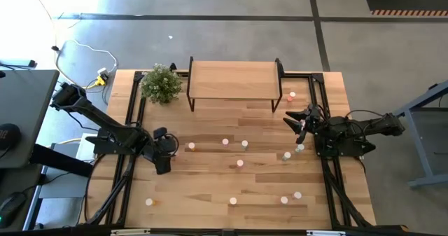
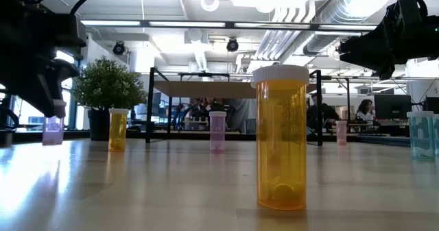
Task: Pick and place medicine bottles onto shelf by color
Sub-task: Put the top left violet pill bottle on the shelf
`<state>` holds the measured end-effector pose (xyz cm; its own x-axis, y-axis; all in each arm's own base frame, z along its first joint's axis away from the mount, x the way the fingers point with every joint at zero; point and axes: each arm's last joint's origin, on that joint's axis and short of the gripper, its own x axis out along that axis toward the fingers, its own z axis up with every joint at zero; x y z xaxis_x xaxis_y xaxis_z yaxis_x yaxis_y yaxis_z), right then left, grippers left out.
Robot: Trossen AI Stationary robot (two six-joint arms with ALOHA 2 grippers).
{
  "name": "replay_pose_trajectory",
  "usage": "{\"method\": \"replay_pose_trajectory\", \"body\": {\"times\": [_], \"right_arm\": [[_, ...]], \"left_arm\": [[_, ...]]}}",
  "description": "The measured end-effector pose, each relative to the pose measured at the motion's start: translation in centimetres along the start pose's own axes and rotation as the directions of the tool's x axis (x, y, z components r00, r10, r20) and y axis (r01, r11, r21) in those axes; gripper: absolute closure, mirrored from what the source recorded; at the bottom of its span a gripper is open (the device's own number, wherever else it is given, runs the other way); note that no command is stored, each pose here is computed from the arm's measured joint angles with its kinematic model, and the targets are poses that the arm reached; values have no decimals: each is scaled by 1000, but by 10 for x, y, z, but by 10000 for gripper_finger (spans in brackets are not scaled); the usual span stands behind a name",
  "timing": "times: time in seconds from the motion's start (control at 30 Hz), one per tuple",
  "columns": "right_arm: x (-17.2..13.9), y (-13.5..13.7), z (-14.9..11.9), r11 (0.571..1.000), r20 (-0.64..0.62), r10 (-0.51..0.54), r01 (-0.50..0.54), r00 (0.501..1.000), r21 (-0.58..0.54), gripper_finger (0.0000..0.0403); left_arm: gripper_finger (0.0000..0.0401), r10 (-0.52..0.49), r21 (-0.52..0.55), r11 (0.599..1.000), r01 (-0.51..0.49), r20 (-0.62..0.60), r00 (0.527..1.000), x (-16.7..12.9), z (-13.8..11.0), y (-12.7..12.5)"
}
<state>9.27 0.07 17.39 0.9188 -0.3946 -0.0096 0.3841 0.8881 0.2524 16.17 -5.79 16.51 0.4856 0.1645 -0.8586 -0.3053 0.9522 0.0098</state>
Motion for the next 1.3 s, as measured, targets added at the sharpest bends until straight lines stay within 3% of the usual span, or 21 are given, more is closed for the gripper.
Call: {"method": "replay_pose_trajectory", "body": {"times": [0.37, 0.6, 0.97, 1.2, 1.3], "right_arm": [[0, 0, 0, 1000, 0, 0, 0, 1000, 0, 249], [0, 0, 0, 1000, 0, 0, 0, 1000, 0, 249], [0, 0, 0, 1000, 0, 0, 0, 1000, 0, 249], [0, 0, 0, 1000, 0, 0, 0, 1000, 0, 249], [0, 0, 0, 1000, 0, 0, 0, 1000, 0, 249]], "left_arm": [[294, -44, 42, 998, 38, 152, 987, -34, 57, -3], [293, -19, 95, 995, -10, 297, 955, -69, 107, 13], [293, 186, 82, 962, -259, 496, 848, -130, 170, 77], [293, 364, -2, 903, -429, 533, 764, -156, 193, 128], [293, 408, -21, 884, -467, 522, 749, -160, 205, 149]]}}
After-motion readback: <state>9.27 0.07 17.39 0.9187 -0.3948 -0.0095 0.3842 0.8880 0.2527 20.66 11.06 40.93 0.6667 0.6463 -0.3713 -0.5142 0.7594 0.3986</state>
